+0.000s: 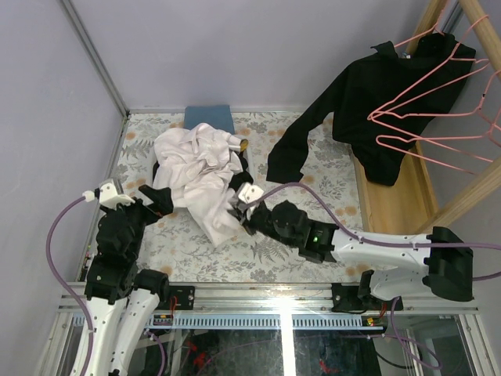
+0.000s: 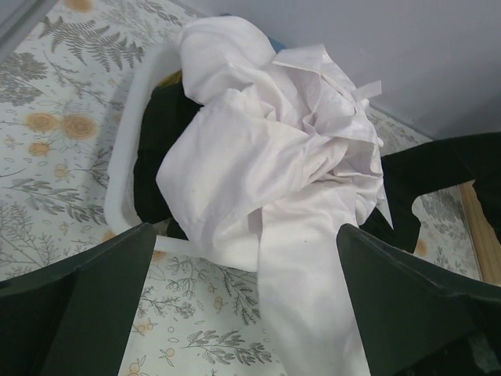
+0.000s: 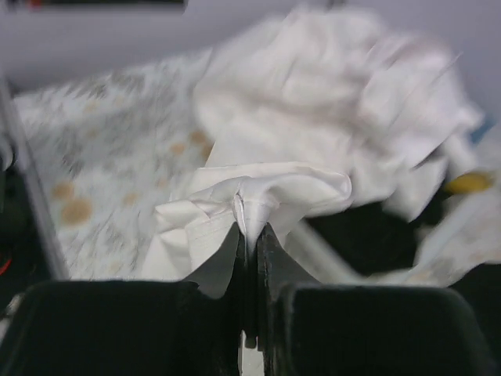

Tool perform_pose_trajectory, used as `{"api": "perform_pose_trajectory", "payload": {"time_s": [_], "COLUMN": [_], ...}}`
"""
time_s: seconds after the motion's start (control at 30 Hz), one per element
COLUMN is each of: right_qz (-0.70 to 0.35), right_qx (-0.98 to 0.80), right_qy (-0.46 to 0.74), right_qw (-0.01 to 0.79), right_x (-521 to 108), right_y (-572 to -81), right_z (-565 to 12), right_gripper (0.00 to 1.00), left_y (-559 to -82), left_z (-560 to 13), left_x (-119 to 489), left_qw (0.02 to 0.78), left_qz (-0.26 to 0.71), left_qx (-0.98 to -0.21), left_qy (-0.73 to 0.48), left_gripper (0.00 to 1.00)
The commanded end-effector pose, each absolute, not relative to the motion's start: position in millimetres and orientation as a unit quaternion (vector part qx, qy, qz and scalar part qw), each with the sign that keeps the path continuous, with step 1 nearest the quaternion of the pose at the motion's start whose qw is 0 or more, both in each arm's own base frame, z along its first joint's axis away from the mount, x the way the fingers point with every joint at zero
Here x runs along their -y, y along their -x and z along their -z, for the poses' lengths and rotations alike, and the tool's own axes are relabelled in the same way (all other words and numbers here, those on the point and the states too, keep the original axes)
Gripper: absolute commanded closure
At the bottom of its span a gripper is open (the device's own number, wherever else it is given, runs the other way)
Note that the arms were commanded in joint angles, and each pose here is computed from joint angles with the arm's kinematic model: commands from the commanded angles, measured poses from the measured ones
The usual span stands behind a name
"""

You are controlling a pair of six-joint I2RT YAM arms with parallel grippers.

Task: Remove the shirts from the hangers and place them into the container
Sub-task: Place the shirt in the bin.

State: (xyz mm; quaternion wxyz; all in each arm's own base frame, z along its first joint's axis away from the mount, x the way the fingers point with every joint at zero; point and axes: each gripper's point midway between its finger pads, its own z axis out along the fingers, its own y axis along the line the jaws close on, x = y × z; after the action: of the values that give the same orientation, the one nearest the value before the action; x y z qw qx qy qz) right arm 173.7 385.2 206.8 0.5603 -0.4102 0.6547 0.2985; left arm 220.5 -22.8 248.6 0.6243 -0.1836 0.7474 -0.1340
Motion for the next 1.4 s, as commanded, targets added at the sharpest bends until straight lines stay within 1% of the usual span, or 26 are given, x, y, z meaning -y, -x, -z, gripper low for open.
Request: {"api": "perform_pose_trajectory", "payload": {"time_s": [0.0, 0.07, 0.13, 0.2, 0.27, 0.3, 0.4, 0.43, 0.47, 0.53, 0.63, 0.67, 0.73, 0.77, 0.83, 0.9, 1.03, 1.17, 1.3, 1.37], "right_qz": [-0.196, -0.164, -0.158, -0.148, -0.132, -0.119, -0.054, -0.045, -0.030, -0.013, -0.010, -0.021, -0.038, -0.037, -0.025, -0.025, -0.059, -0.120, -0.230, -0.293], "right_qx": [-0.584, -0.588, -0.594, -0.601, -0.608, -0.614, -0.644, -0.645, -0.655, -0.668, -0.677, -0.674, -0.666, -0.663, -0.664, -0.660, -0.655, -0.667, -0.682, -0.673], "right_qy": [0.347, 0.336, 0.325, 0.301, 0.292, 0.294, 0.335, 0.362, 0.384, 0.400, 0.403, 0.402, 0.399, 0.395, 0.384, 0.376, 0.355, 0.338, 0.360, 0.366], "right_qw": [0.707, 0.718, 0.719, 0.726, 0.726, 0.723, 0.685, 0.671, 0.650, 0.628, 0.615, 0.619, 0.630, 0.635, 0.641, 0.650, 0.664, 0.654, 0.594, 0.572], "right_x": [-387.1, -395.9, -408.7, -418.3, -430.9, -438.1, -463.2, -475.9, -483.3, -490.8, -488.7, -488.4, -486.7, -485.2, -477.2, -469.9, -454.2, -442.7, -444.7, -446.9], "right_y": [-231.1, -257.0, -283.7, -311.6, -339.0, -353.3, -399.4, -407.7, -413.0, -420.1, -418.8, -414.7, -409.6, -409.1, -411.2, -411.7, -401.5, -378.1, -330.2, -304.1], "right_z": [-319.9, -341.2, -355.5, -363.5, -357.0, -348.7, -289.1, -282.5, -264.0, -235.6, -217.9, -219.8, -228.5, -237.1, -258.1, -284.2, -334.8, -350.5, -327.7, -316.2], "right_gripper": [1.00, 1.00, 1.00, 1.00, 1.00, 1.00, 1.00, 1.00, 0.99, 0.98, 0.95, 0.91, 0.59, 0.50, 0.38, 0.32, 0.25, 0.24, 0.29, 0.34], "left_y": [-211.0, -208.2, -207.2, -207.2, -208.3, -209.1, -213.1, -214.4, -215.6, -216.8, -218.5, -218.9, -219.3, -219.5, -220.3, -221.0, -222.4, -222.4, -221.2, -219.9], "left_z": [-270.4, -272.9, -273.5, -273.3, -272.5, -271.0, -267.2, -265.7, -263.9, -262.4, -259.9, -259.2, -258.2, -258.5, -256.8, -256.4, -254.8, -254.2, -255.2, -256.8], "left_x": [1.9, -0.9, -2.3, -2.4, -1.0, -0.1, 3.6, 4.8, 5.9, 6.8, 8.5, 8.9, 9.5, 9.6, 10.8, 11.7, 13.4, 12.7, 10.4, 7.9], "left_qw": [0.657, 0.663, 0.666, 0.666, 0.664, 0.662, 0.653, 0.649, 0.645, 0.640, 0.635, 0.634, 0.632, 0.632, 0.630, 0.628, 0.624, 0.623, 0.624, 0.627], "left_qz": [0.113, 0.112, 0.112, 0.111, 0.113, 0.113, 0.115, 0.114, 0.114, 0.113, 0.114, 0.114, 0.114, 0.115, 0.115, 0.116, 0.117, 0.115, 0.112, 0.108], "left_qx": [-0.709, -0.702, -0.698, -0.698, -0.701, -0.703, -0.714, -0.718, -0.722, -0.727, -0.733, -0.734, -0.735, -0.735, -0.738, -0.739, -0.744, -0.744, -0.743, -0.740], "left_qy": [0.229, 0.234, 0.237, 0.238, 0.235, 0.234, 0.227, 0.224, 0.223, 0.221, 0.218, 0.218, 0.217, 0.217, 0.214, 0.213, 0.209, 0.210, 0.215, 0.220], "left_gripper": [0.00, 0.00, 0.00, 0.00, 0.00, 0.00, 0.00, 0.00, 0.00, 0.00, 0.00, 0.00, 0.00, 0.00, 0.00, 0.00, 0.00, 0.00, 0.00, 0.00]}}
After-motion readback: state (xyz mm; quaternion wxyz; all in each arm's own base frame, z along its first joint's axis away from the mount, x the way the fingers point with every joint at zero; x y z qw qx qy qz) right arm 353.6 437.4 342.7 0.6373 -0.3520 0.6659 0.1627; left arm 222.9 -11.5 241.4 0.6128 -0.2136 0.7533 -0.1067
